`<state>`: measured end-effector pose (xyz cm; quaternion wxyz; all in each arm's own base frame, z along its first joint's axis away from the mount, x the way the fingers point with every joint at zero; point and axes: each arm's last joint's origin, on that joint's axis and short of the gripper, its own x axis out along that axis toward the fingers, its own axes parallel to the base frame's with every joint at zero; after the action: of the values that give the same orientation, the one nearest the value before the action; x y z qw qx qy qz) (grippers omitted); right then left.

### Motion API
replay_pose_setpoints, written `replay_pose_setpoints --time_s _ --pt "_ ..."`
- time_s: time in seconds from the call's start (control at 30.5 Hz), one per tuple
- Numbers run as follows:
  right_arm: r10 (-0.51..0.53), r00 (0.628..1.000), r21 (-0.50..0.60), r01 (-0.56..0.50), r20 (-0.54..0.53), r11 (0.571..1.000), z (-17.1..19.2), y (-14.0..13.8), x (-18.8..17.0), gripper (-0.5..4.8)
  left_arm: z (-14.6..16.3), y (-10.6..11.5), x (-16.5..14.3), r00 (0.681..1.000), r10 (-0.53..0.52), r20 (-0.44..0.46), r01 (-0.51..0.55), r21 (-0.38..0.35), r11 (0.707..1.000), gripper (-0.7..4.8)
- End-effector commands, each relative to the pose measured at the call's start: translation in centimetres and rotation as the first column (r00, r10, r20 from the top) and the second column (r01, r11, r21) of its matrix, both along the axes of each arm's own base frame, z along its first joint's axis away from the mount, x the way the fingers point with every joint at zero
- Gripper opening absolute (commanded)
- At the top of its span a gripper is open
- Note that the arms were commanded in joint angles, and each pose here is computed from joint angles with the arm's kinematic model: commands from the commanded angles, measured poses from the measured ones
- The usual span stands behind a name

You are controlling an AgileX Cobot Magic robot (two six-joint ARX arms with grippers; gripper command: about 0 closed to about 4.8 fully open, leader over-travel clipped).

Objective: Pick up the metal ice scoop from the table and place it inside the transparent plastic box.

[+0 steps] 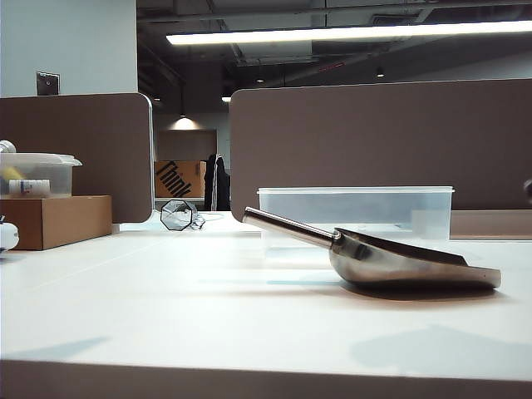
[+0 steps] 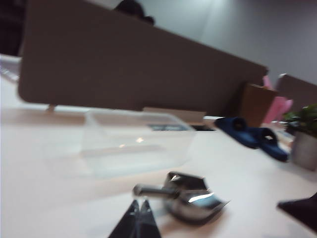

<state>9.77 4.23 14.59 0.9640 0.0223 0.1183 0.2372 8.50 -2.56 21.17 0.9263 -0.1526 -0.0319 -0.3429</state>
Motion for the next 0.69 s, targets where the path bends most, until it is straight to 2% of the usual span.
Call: replay_pose_setpoints --time_s 0.03,0.07,0.1,0.16,0.23,0.33,0.39,0.46,0.49,0.53,0.56,0.62,0.69 --pt "0.054 0.998 -0.008 -0.054 -0.015 0.998 -0.1 0.6 -0.1 -0.01 3.0 -0.9 1.0 0.997 -0.071 0.02 0.07 0.061 0.996 -0.01" --pt "0.058 0.998 -0.01 -0.058 -0.021 0.998 -0.2 0.7 -0.1 -0.01 4.0 -1.4 1.8 0.995 -0.094 0.014 0.092 0.103 0.99 0.3" --pt "0.057 0.998 -0.012 -0.058 -0.026 0.998 -0.2 0.7 -0.1 -0.01 5.3 -2.2 3.3 0.992 -0.127 -0.011 0.127 0.15 0.98 1.19" --pt "0.056 0.998 -0.012 -0.057 -0.025 0.998 -0.2 0.7 -0.1 -0.01 6.8 -4.1 6.4 0.978 -0.186 -0.095 0.201 0.193 0.96 2.48" --pt "0.057 0.998 -0.012 -0.057 -0.025 0.998 -0.2 0.7 -0.1 -0.01 7.3 -5.6 8.6 0.961 -0.219 -0.169 0.25 0.186 0.95 2.84" --pt "0.057 0.998 -0.012 -0.057 -0.024 0.998 -0.2 0.7 -0.1 -0.01 7.1 -8.5 12.3 0.916 -0.266 -0.301 0.323 0.162 0.932 4.34" --pt "0.055 0.998 -0.012 -0.055 -0.024 0.998 -0.2 0.6 -0.1 -0.01 6.1 -10.4 14.7 0.884 -0.266 -0.384 0.345 0.152 0.926 4.62" --pt "0.055 0.998 -0.012 -0.056 -0.024 0.998 -0.2 0.6 -0.1 -0.01 4.4 -12.3 17.5 0.834 -0.25 -0.491 0.355 0.131 0.926 4.63" --pt "0.056 0.998 -0.012 -0.056 -0.024 0.998 -0.2 0.7 -0.1 -0.01 3.2 -13.0 18.9 0.77 -0.242 -0.59 0.352 0.078 0.933 4.75" --pt "0.056 0.998 -0.012 -0.056 -0.024 0.998 -0.2 0.7 -0.1 -0.01 2.4 -13.3 19.5 0.72 -0.246 -0.649 0.349 0.034 0.936 4.79" --pt "0.055 0.998 -0.012 -0.055 -0.024 0.998 -0.2 0.6 -0.1 -0.01 1.1 -13.7 20.0 0.638 -0.252 -0.727 0.325 -0.042 0.945 4.79" --pt "0.056 0.998 -0.012 -0.056 -0.024 0.998 -0.2 0.6 -0.1 -0.01 0.3 -13.8 20.2 0.592 -0.25 -0.766 0.308 -0.072 0.949 4.79" --pt "0.056 0.998 -0.012 -0.056 -0.023 0.998 -0.2 0.6 -0.1 -0.01 -0.2 -14.0 20.3 0.577 -0.235 -0.782 0.291 -0.072 0.954 4.79"
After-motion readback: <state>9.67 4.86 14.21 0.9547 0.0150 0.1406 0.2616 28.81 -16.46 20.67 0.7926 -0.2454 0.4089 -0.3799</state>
